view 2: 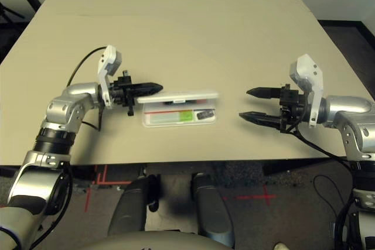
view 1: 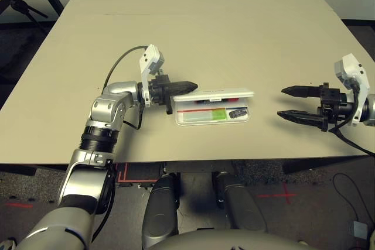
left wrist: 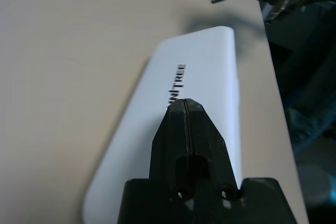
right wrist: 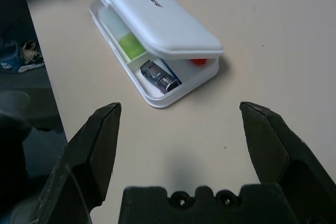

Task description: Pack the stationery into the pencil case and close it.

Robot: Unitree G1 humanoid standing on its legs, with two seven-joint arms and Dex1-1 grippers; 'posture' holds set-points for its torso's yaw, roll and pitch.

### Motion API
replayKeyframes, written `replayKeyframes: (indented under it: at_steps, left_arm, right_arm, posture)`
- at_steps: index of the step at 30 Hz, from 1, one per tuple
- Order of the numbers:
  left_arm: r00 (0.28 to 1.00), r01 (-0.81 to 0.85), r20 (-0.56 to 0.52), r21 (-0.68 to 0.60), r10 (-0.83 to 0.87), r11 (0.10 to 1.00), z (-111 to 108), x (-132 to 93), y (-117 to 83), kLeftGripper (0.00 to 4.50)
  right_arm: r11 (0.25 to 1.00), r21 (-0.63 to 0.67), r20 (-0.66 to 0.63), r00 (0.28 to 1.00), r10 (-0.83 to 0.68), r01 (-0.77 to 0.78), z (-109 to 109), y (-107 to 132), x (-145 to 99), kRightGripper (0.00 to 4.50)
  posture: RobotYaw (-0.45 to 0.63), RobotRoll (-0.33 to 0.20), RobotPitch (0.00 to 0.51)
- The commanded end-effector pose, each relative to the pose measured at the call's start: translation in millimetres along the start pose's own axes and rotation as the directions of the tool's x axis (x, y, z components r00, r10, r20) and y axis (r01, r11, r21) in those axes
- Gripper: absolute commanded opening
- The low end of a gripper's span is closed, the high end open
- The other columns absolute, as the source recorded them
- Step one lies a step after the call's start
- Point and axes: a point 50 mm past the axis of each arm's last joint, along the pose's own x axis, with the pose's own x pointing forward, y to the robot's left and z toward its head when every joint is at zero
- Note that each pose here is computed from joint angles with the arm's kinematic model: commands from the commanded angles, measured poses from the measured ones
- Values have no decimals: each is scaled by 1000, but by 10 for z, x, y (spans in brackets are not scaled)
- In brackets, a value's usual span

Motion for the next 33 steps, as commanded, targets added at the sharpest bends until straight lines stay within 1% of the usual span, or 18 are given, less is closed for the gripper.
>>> replayKeyframes:
  at_steps: [1, 6, 10, 15, 18, 24, 27, 28, 30, 31, 33]
  left_arm:
    - [995, 69, -76, -4, -69, 998, -127, 93, -106, 24]
    - [986, 61, -159, 37, -55, 997, -248, 149, -95, 24]
    - [974, 13, -226, 75, 4, 997, -327, 142, -27, 24]
    - [960, -22, -276, 101, 49, 995, -380, 118, 23, 24]
    - [938, -9, -343, 120, 50, 993, -448, 88, 18, 24]
    - [925, 24, -380, 124, 25, 992, -507, 67, -34, 24]
    - [943, 4, -331, 142, 43, 990, -450, 65, -23, 24]
    - [953, -2, -301, 146, 46, 989, -410, 62, -18, 24]
    - [977, -35, -203, 151, 65, 988, -281, 44, 1, 24]
    - [987, -74, -133, 143, 93, 987, -188, 22, 27, 190]
    - [991, -130, -10, 104, 132, 986, -13, -46, 64, 671]
  right_arm:
    - [1000, -17, -17, 1000, 12, -12, 2, -13, 29, 4500]
    - [1000, -20, -21, 1000, 19, -19, -4, -18, 54, 4500]
    - [1000, -23, -26, 999, 21, -21, -14, -23, 58, 4500]
    - [999, -23, -27, 999, 22, -23, -31, -20, 65, 4500]
    - [1000, -22, -26, 999, 20, -21, -54, -22, 82, 4500]
    - [1000, -23, -30, 999, 20, -21, -87, -24, 97, 4500]
    - [1000, -27, -22, 1000, 14, -15, -86, -33, 104, 4500]
    - [1000, -28, -17, 1000, 12, -12, -84, -37, 108, 4500]
    - [999, -34, 2, 1000, 7, -7, -76, -43, 119, 4500]
    - [999, -35, 17, 1000, 6, -6, -71, -44, 128, 4500]
    - [999, -32, 59, 998, -3, 5, -56, -46, 148, 4500]
  posture:
    - [-75, 0, 192]
    - [-72, 0, 189]
    - [-75, 0, 188]
    - [-77, 0, 186]
    - [-79, 0, 189]
    - [-76, 0, 191]
    - [-76, 0, 194]
    - [-76, 0, 194]
    - [-82, 0, 193]
    - [-82, 0, 193]
    - [-82, 0, 193]
